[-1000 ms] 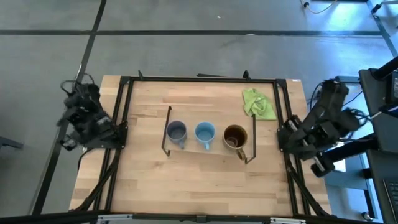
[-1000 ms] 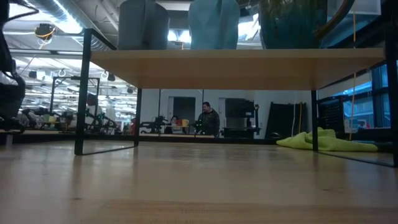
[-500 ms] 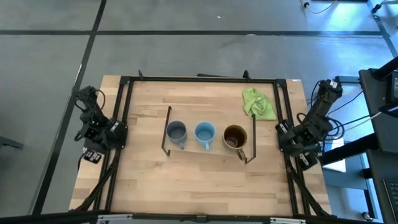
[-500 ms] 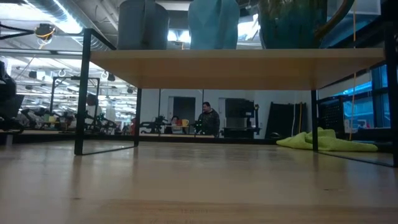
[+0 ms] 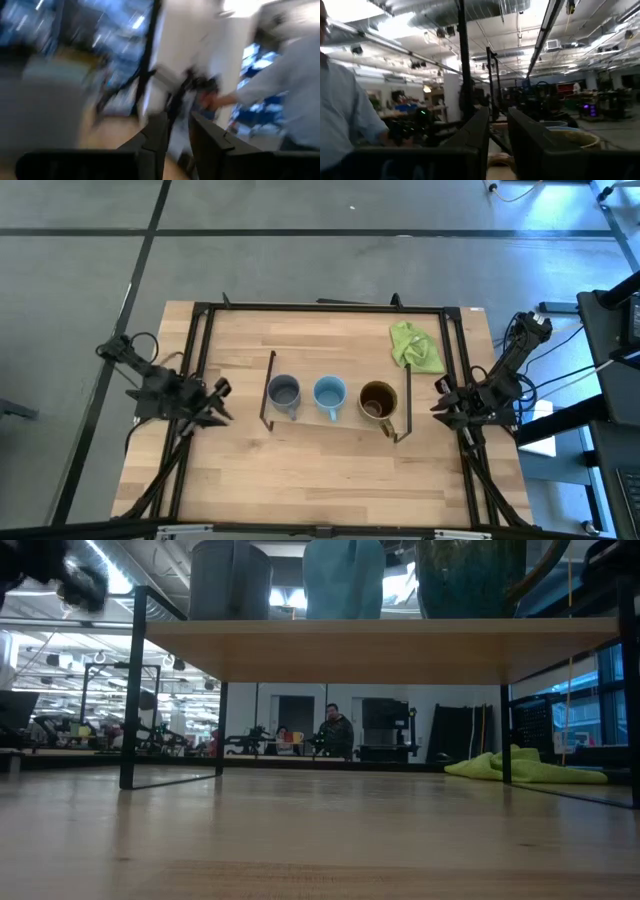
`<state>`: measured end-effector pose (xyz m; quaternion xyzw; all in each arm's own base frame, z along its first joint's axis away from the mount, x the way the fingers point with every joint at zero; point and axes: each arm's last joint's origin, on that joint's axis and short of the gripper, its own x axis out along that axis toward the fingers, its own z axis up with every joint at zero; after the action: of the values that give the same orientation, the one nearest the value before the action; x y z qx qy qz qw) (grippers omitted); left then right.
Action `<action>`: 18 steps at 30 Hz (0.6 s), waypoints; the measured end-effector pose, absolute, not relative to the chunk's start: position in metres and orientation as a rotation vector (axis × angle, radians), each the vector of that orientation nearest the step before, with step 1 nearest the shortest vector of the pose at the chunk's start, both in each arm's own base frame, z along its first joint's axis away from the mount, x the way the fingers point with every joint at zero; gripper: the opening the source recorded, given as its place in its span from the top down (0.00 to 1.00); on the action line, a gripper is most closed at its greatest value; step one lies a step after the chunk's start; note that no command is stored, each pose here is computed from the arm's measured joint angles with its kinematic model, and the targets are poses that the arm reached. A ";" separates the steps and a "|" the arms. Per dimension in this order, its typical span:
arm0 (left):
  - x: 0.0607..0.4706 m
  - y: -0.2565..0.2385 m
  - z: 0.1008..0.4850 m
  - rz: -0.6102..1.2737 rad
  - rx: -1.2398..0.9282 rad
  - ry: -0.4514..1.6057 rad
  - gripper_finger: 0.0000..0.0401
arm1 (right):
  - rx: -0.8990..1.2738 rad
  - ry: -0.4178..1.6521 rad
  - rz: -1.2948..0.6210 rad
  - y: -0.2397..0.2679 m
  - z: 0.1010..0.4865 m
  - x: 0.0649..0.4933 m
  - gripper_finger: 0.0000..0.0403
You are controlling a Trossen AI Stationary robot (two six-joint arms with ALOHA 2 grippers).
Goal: Stack small to large cups/mugs on shelf
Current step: Return to Home Position
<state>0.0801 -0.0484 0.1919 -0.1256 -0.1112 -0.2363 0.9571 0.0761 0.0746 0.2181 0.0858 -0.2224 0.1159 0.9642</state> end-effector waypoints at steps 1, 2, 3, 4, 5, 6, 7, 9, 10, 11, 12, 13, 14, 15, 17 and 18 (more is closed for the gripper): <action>0.083 -0.047 0.186 -0.447 -0.279 -0.160 0.81 | 0.147 -0.436 0.216 0.075 0.217 0.077 0.82; 0.085 -0.045 0.181 -0.419 -0.303 -0.103 0.81 | 0.121 -0.412 0.188 0.075 0.215 0.078 0.82; 0.087 -0.043 0.178 -0.398 -0.321 -0.065 0.81 | 0.106 -0.385 0.148 0.074 0.213 0.079 0.82; 0.088 -0.041 0.175 -0.382 -0.330 -0.041 0.81 | 0.103 -0.364 0.101 0.073 0.212 0.079 0.82; 0.089 -0.039 0.174 -0.370 -0.328 -0.027 0.81 | 0.090 -0.343 0.057 0.072 0.211 0.079 0.82; 0.090 -0.037 0.173 -0.355 -0.323 -0.018 0.81 | 0.078 -0.328 0.026 0.072 0.210 0.080 0.82; 0.091 -0.035 0.171 -0.339 -0.319 -0.005 0.81 | 0.062 -0.320 0.005 0.071 0.210 0.080 0.82; 0.092 -0.031 0.167 -0.309 -0.325 0.038 0.81 | 0.028 -0.308 -0.021 0.071 0.209 0.080 0.82; 0.093 -0.030 0.167 -0.308 -0.328 0.042 0.81 | 0.016 -0.303 -0.035 0.070 0.209 0.080 0.82; 0.094 -0.028 0.167 -0.309 -0.329 0.044 0.81 | 0.012 -0.300 -0.042 0.070 0.209 0.080 0.82; 0.095 -0.027 0.166 -0.302 -0.329 0.048 0.81 | 0.012 -0.296 -0.051 0.070 0.209 0.080 0.82; 0.095 -0.025 0.166 -0.290 -0.328 0.045 0.81 | 0.014 -0.292 -0.061 0.070 0.209 0.080 0.82; 0.095 -0.024 0.167 -0.275 -0.325 0.039 0.81 | 0.013 -0.292 -0.064 0.070 0.209 0.080 0.82; 0.096 -0.022 0.167 -0.258 -0.319 0.036 0.81 | 0.015 -0.293 -0.066 0.069 0.209 0.080 0.82; 0.097 -0.019 0.166 -0.203 -0.307 0.031 0.81 | 0.016 -0.276 -0.112 0.067 0.209 0.079 0.82; 0.097 -0.017 0.166 -0.167 -0.307 0.029 0.81 | 0.010 -0.260 -0.148 0.066 0.208 0.079 0.82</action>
<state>0.0970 -0.0166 0.1658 -0.1527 0.0145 -0.0830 0.9847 0.0794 0.0663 0.2085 0.0048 -0.1296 -0.0736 0.9888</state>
